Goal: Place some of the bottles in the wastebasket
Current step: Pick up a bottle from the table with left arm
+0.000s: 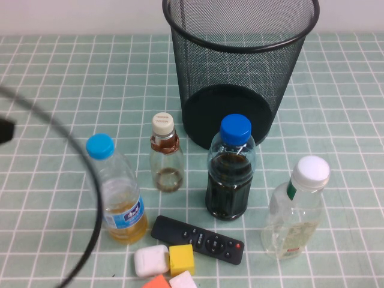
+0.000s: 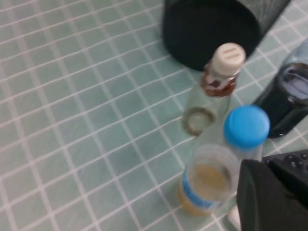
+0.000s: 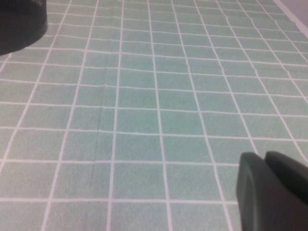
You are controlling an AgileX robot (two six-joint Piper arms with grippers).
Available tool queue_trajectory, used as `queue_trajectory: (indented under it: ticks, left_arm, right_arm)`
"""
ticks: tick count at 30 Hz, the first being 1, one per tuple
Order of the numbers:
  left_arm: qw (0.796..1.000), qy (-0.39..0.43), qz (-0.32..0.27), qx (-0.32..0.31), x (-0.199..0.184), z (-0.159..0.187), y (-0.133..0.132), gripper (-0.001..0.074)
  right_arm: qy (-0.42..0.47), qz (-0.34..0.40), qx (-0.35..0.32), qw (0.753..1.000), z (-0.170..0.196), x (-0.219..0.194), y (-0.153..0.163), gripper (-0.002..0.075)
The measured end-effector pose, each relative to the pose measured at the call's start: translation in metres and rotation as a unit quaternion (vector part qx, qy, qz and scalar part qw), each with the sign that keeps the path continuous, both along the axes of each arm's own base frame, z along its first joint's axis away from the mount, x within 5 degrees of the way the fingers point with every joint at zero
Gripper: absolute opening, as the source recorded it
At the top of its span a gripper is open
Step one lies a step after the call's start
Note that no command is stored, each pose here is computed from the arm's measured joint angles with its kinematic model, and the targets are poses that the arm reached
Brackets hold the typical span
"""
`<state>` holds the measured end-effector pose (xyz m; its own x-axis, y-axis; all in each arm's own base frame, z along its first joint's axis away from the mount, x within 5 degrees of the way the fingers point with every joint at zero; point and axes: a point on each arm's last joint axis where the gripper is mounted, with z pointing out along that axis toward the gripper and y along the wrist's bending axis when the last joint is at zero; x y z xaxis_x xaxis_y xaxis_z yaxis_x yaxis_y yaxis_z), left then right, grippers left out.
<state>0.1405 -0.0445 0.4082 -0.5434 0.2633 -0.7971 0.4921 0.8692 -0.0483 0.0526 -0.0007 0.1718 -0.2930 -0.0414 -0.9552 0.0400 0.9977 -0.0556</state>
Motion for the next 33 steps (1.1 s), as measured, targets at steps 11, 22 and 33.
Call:
queue_trajectory:
  ticks: [11, 22, 33]
  left_arm:
    - [0.972, 0.045, -0.227, 0.046, 0.111, 0.002, -0.062, -0.0004]
    - [0.94, 0.031, -0.326, 0.097, 0.154, -0.041, -0.118, 0.0068]
    - [0.935, 0.036, -0.334, 0.115, 0.18, -0.074, -0.127, 0.0512]
  right_arm:
    - [0.0, 0.0, 0.0, 1.0, 0.0, 0.0, 0.0, -0.0007]
    - [0.0, 0.0, 0.0, 1.0, 0.0, 0.0, 0.0, -0.0007]
    - [0.0, 0.0, 0.0, 1.0, 0.0, 0.0, 0.0, -0.0007]
